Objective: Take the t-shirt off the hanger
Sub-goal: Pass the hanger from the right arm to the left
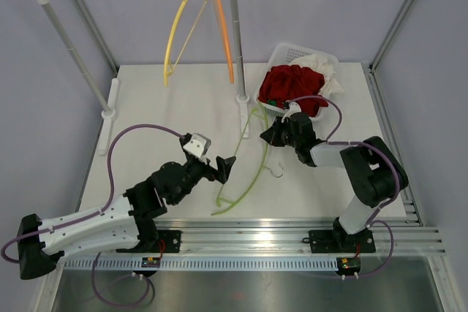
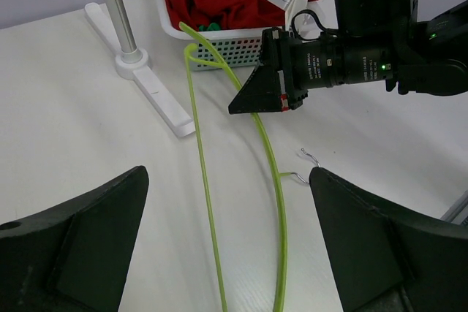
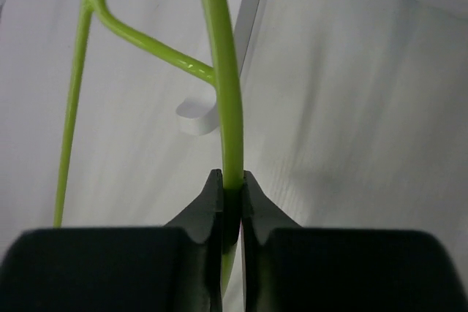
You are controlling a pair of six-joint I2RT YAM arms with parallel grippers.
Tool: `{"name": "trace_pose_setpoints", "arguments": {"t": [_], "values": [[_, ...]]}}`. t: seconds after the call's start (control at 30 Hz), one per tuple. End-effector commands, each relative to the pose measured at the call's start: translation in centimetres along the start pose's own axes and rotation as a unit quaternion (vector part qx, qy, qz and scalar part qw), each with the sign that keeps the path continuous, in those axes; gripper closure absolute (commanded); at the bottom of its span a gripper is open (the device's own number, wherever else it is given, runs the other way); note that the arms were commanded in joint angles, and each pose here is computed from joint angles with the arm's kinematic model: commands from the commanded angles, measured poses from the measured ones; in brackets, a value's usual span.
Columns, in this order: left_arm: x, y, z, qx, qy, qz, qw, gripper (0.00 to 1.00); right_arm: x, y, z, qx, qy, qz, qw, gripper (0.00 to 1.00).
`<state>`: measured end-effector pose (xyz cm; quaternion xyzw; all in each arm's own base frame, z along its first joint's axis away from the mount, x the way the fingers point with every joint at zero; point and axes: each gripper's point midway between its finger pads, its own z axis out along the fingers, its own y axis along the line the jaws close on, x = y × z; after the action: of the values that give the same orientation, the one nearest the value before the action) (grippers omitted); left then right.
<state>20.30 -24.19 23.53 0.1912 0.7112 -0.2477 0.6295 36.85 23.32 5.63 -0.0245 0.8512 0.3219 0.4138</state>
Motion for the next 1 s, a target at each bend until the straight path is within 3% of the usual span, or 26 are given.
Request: {"name": "trace_pose_setpoints", "arguments": {"t": [0.0, 0.6, 0.97], "values": [[-1.7, 0.0, 0.0, -0.003, -0.034, -0.011, 0.999, 0.04, -4.5, 1.6, -0.8, -0.014, -0.060, -0.020, 0.998, 0.97], [-0.9, -2.0, 1.1, 0.040, -0.018, 0.013, 0.999, 0.05, -9.6, 7.0, -8.3, -0.046, -0.113, -0.035, 0.992, 1.00], [-2.5, -1.0, -0.3, 0.025, -0.049, -0.018, 0.998, 0.05, -10.9, 7.4, -10.9, 0.003, -0.136, -0.060, 0.989, 1.00]]}}
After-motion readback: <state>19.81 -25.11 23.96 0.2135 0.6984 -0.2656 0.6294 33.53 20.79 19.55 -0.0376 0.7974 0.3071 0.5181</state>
